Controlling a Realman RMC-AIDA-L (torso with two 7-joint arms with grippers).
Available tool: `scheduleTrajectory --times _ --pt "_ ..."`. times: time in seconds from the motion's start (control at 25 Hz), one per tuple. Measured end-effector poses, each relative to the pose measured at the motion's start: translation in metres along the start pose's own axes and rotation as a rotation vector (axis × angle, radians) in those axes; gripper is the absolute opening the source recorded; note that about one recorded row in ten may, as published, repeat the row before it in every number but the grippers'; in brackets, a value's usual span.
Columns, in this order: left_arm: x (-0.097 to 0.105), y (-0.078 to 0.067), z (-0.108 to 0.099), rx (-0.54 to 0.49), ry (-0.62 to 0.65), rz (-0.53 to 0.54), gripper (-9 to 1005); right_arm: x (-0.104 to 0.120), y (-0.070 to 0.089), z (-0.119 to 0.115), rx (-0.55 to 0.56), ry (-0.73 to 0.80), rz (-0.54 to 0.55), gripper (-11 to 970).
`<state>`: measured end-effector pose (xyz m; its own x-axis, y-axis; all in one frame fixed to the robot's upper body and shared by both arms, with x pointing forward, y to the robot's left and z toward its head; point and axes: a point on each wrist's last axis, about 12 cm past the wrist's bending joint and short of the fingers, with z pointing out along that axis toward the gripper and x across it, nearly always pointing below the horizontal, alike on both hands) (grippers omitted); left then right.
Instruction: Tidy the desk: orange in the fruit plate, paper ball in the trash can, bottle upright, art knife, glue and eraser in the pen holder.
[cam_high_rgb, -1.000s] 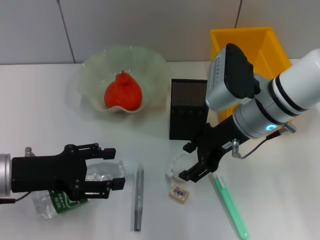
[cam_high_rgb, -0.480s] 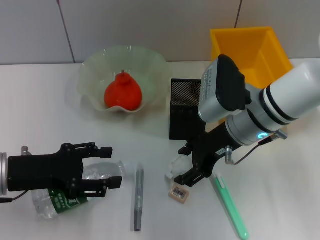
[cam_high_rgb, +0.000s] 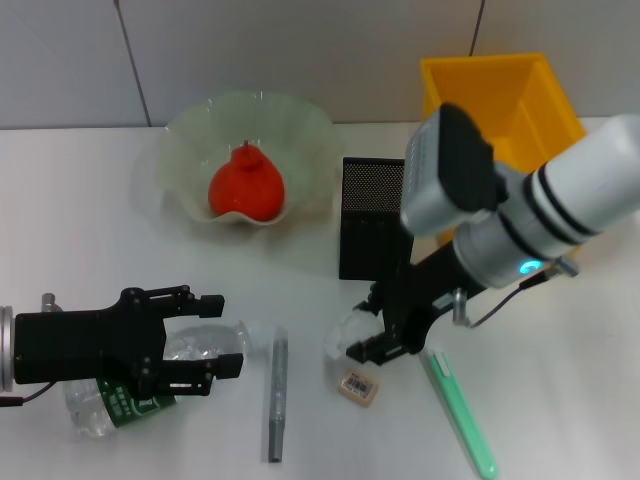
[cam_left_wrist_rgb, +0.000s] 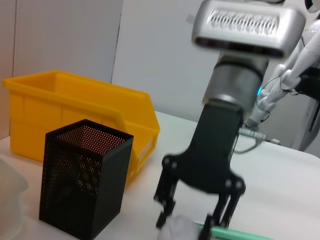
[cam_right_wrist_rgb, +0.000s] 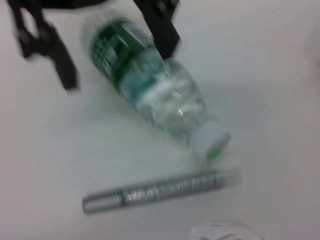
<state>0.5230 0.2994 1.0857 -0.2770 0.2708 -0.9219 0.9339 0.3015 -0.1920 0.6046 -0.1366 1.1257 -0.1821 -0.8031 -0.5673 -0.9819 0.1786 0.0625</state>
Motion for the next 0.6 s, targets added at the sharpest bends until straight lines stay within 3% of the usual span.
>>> scheduleTrajectory --times 0.16,0.2,0.24,0.28,0.4,0.44,0.48,0.52,0.6 --pt "0.0 0.0 0.0 0.0 0.0 0.0 763 -0.006 -0.003 -0.038 0.004 -0.099 0.051 505" --pt "0.0 0.0 0.0 0.0 0.0 0.0 762 -0.006 -0.005 -0.054 0.014 -0.141 0.073 506" --pt "0.0 0.0 0.0 0.0 0.0 0.0 762 -0.002 -0.01 -0.083 0.046 -0.234 0.118 506" --pt "0.0 0.0 0.0 -0.001 0.0 0.001 761 -0.002 -0.01 -0.083 0.046 -0.234 0.118 507" --pt "0.0 0.0 0.0 -0.002 0.001 0.001 760 0.012 -0.023 -0.123 0.136 -0.375 0.211 509" --pt "0.0 0.0 0.0 -0.002 0.001 0.001 760 0.025 -0.034 -0.14 0.229 -0.433 0.285 510" --pt "0.0 0.001 0.0 -0.003 0.001 0.001 759 0.025 -0.034 -0.14 0.229 -0.433 0.285 510" --pt "0.0 0.001 0.0 -0.003 0.001 0.001 759 0.037 -0.044 -0.15 0.317 -0.465 0.346 511" --pt "-0.001 0.001 0.0 -0.004 0.001 0.001 758 0.045 -0.048 -0.154 0.367 -0.48 0.379 512"
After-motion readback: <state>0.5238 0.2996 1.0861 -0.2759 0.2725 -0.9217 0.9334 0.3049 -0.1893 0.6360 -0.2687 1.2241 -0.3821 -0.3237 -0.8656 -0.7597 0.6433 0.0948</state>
